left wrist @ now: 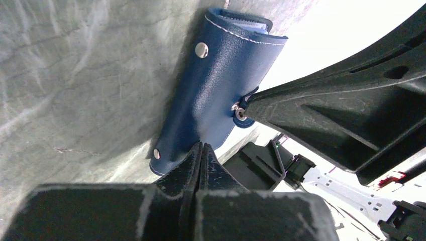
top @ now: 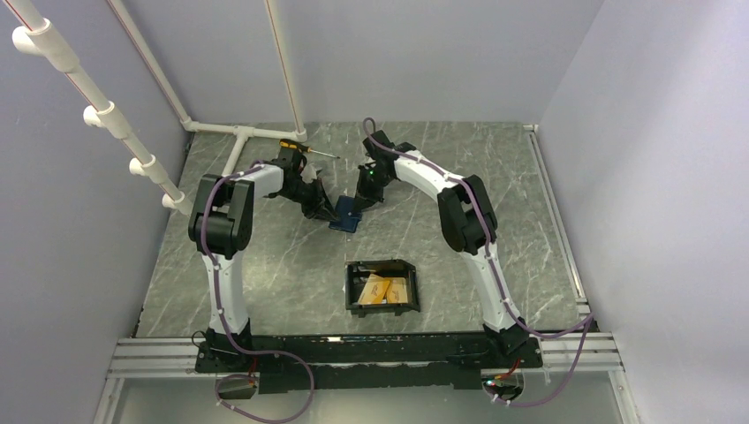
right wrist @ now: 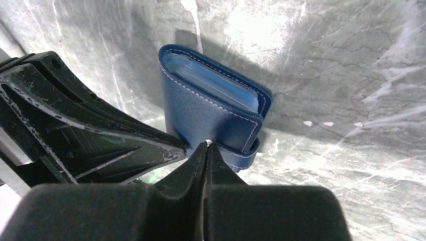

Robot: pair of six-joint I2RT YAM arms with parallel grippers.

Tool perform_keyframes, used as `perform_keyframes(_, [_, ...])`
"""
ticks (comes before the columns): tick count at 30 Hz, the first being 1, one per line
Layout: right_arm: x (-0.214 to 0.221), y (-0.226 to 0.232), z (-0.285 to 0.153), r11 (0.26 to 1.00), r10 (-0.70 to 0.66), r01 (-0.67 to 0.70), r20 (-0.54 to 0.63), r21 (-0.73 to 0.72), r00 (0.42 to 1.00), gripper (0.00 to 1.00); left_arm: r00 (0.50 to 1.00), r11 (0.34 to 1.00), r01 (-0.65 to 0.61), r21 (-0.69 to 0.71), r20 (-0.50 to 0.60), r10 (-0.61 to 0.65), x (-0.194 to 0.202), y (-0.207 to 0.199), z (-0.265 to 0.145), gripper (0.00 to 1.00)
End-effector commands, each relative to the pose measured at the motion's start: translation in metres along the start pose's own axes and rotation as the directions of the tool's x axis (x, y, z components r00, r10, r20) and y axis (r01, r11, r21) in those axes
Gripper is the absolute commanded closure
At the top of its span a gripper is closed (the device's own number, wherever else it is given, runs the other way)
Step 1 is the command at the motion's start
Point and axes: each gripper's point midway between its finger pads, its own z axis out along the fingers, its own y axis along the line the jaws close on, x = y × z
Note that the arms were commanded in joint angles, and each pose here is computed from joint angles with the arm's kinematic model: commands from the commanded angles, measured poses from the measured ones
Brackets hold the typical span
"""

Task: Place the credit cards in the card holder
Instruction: Close the card holder at the center of the board.

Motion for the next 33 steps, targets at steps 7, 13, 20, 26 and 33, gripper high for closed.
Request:
perform_keyframes(7, [0.003,-0.028,0.024,0.978,0.001,-0.014,0.064,0.206,0.998,1.00,0.999,0.994,0.016,-0.112,-0.040,-0.020,0.014,0.029,0.013,1.00])
perform_keyframes(13, [0.003,-0.026,0.028,0.964,0.040,-0.069,0.117,0.257,0.992,1.00,0.999,0.994,0.022,-0.112,-0.046,-0.027,0.019,0.029,0.012,1.00])
perform_keyframes(20, [0.007,-0.019,0.035,0.963,0.083,-0.117,0.143,0.242,0.986,1.00,0.999,0.992,-0.012,-0.122,-0.052,0.005,0.022,0.026,0.004,1.00])
perform_keyframes(26, [-0.007,0.000,0.016,0.990,0.110,-0.121,0.143,0.070,0.984,1.00,0.997,0.994,-0.034,-0.107,-0.067,0.027,0.021,0.022,0.004,1.00])
perform_keyframes(33, [-0.010,-0.002,0.009,0.989,0.148,-0.145,0.127,-0.037,0.981,1.00,0.996,0.995,-0.024,-0.092,-0.084,0.017,0.024,0.025,0.009,1.00])
